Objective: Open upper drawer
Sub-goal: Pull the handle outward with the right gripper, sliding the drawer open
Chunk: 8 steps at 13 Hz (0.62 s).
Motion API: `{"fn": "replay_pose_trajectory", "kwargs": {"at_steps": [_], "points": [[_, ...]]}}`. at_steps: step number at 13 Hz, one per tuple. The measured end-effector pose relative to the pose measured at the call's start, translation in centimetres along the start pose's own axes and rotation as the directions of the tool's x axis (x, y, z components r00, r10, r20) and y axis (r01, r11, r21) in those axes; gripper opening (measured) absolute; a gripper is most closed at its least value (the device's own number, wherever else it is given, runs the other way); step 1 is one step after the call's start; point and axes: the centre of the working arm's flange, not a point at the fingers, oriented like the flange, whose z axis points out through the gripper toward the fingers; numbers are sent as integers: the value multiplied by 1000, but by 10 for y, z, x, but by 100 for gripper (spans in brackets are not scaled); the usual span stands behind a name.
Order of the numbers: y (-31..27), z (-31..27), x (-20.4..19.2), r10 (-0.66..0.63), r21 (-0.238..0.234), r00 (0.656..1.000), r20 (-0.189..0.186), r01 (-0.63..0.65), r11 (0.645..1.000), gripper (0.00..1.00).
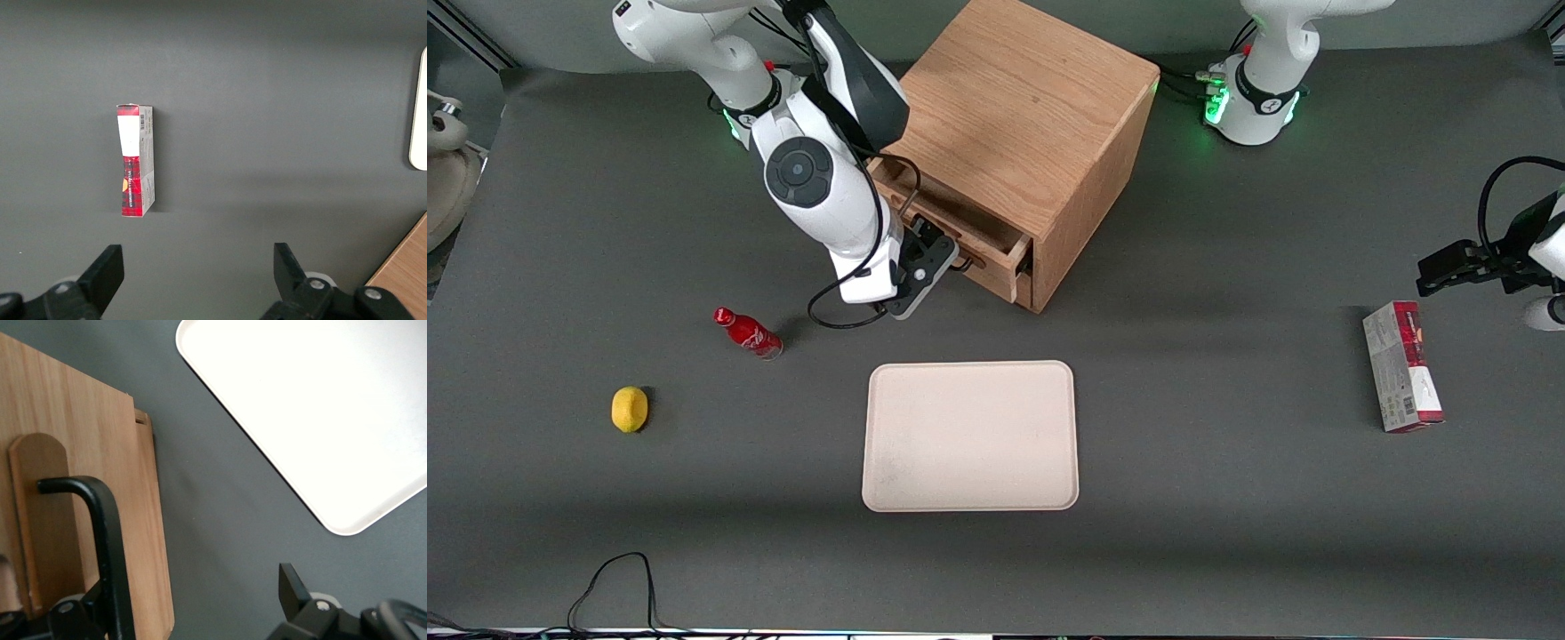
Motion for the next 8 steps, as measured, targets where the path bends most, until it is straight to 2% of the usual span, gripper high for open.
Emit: {"fn": "replay_pose_trajectory", "kwargs": {"at_steps": [6,8], "points": [[39,-4,-8,10,-6,1000,-6,-10,1000,100],[46,-6,-9,9,-24,1000,1,-9,1000,100]]}}
